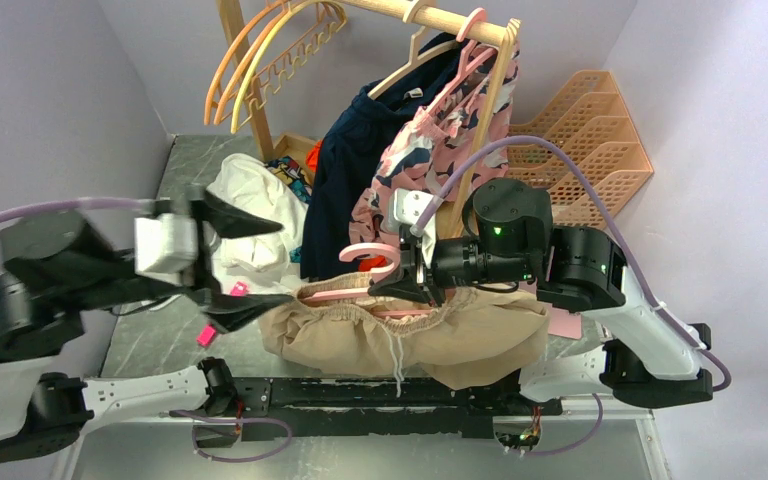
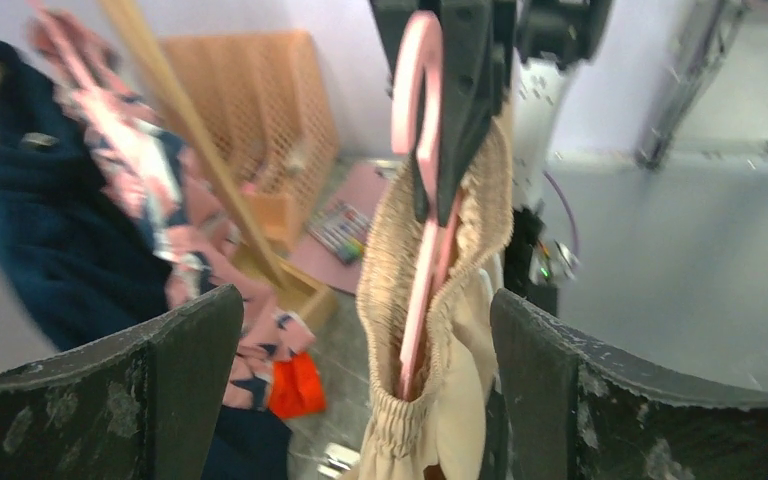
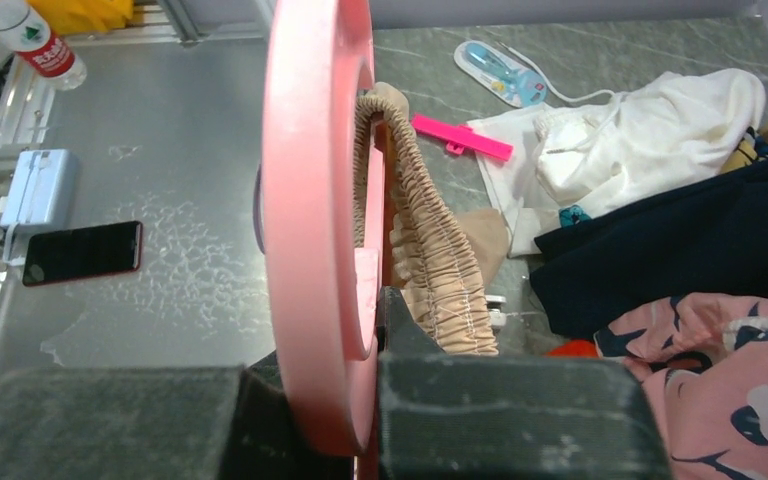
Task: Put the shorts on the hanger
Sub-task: Adjust the shorts on the hanger.
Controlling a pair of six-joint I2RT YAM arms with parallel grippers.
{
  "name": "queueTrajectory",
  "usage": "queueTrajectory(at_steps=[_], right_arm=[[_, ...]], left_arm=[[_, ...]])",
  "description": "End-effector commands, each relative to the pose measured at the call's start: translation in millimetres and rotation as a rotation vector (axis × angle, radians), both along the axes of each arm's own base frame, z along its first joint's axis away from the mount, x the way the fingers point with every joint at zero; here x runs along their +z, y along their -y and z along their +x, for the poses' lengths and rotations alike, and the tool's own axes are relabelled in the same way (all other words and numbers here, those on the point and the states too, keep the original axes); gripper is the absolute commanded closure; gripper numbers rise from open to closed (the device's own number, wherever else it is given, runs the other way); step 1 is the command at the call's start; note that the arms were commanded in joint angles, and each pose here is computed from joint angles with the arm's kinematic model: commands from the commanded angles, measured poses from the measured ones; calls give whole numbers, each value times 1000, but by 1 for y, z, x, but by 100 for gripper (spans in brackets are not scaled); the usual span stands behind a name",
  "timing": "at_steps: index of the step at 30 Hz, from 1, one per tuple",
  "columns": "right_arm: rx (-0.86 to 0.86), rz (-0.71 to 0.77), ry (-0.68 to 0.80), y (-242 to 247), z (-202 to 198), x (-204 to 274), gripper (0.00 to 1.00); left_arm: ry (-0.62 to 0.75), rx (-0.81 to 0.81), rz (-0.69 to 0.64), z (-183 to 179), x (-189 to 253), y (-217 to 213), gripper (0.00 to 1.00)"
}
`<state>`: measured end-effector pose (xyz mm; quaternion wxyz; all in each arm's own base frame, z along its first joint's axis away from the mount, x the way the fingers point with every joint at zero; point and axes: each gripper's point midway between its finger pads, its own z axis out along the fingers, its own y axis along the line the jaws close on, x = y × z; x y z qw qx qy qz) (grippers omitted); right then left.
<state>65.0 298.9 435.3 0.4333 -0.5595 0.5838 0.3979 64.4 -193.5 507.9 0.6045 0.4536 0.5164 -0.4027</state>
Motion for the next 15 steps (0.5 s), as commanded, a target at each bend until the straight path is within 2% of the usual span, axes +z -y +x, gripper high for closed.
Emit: queueTrajectory(at_steps=[1, 6, 15], right_arm=[[67, 81, 22, -1, -12, 16, 100], [71, 105, 18, 0, -14, 17, 100], [26, 201, 40, 15, -13, 35, 100]], left_arm=[[-114, -192, 211, -15, -59, 37, 4], [-139, -238, 289, -12, -85, 54, 8], [-158, -219, 307, -12, -102, 48, 7]])
